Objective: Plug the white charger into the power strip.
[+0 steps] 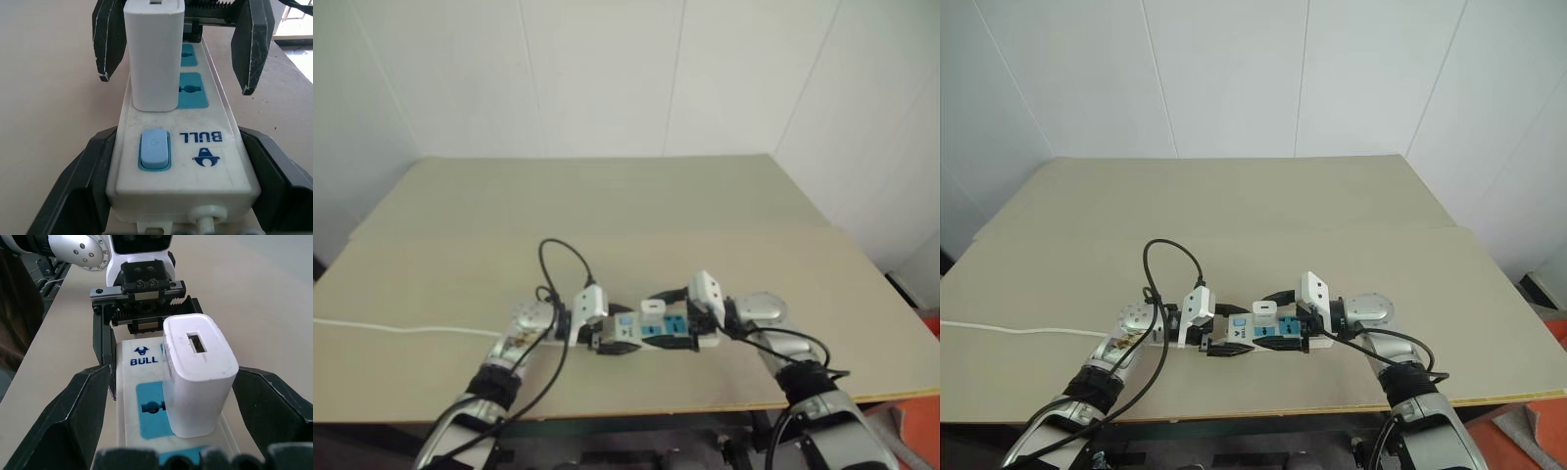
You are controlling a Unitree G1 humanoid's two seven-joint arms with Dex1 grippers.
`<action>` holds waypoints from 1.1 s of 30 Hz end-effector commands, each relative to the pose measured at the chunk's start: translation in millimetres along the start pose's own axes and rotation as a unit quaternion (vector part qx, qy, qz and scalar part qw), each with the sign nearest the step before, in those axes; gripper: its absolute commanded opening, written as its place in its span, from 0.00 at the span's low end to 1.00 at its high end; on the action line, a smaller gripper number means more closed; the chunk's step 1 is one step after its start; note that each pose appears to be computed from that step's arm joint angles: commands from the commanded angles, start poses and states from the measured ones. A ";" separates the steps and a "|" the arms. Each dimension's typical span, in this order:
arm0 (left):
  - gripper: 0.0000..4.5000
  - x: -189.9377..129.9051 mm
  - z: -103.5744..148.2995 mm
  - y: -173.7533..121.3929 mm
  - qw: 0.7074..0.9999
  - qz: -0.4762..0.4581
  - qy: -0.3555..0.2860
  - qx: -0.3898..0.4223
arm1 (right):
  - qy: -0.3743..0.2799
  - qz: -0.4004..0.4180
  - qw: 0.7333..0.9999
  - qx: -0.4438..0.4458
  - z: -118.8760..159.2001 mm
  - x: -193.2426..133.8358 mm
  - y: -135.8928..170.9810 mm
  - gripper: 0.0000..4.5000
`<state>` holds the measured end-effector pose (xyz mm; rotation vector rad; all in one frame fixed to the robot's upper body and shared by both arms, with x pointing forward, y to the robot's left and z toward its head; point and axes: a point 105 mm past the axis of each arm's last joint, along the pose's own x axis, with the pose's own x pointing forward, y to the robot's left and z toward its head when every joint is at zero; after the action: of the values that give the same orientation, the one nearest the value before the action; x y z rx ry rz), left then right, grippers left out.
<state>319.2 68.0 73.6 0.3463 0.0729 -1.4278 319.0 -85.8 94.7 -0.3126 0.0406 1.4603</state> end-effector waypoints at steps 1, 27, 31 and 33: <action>0.89 1.7 -3.0 4.1 1.000 0.016 0.000 -0.014 | 0.050 -0.012 0.998 0.042 -25.2 -14.4 3.2 1.00; 0.99 -127.4 76.6 -21.7 1.000 0.015 -0.004 0.016 | 0.092 -0.135 0.985 -0.056 57.4 -145.0 7.8 1.00; 0.99 -146.3 75.5 -17.6 0.998 0.057 0.005 0.012 | 0.102 -0.171 0.979 -0.044 59.8 -166.8 13.0 1.00; 0.99 -149.3 76.7 -16.7 0.998 0.064 0.004 0.011 | 0.102 -0.183 0.977 -0.041 60.8 -171.4 14.0 1.00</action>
<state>270.0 185.7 167.6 0.3504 0.0868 -1.3115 278.0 -235.5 170.9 -0.4875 0.1362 1.0805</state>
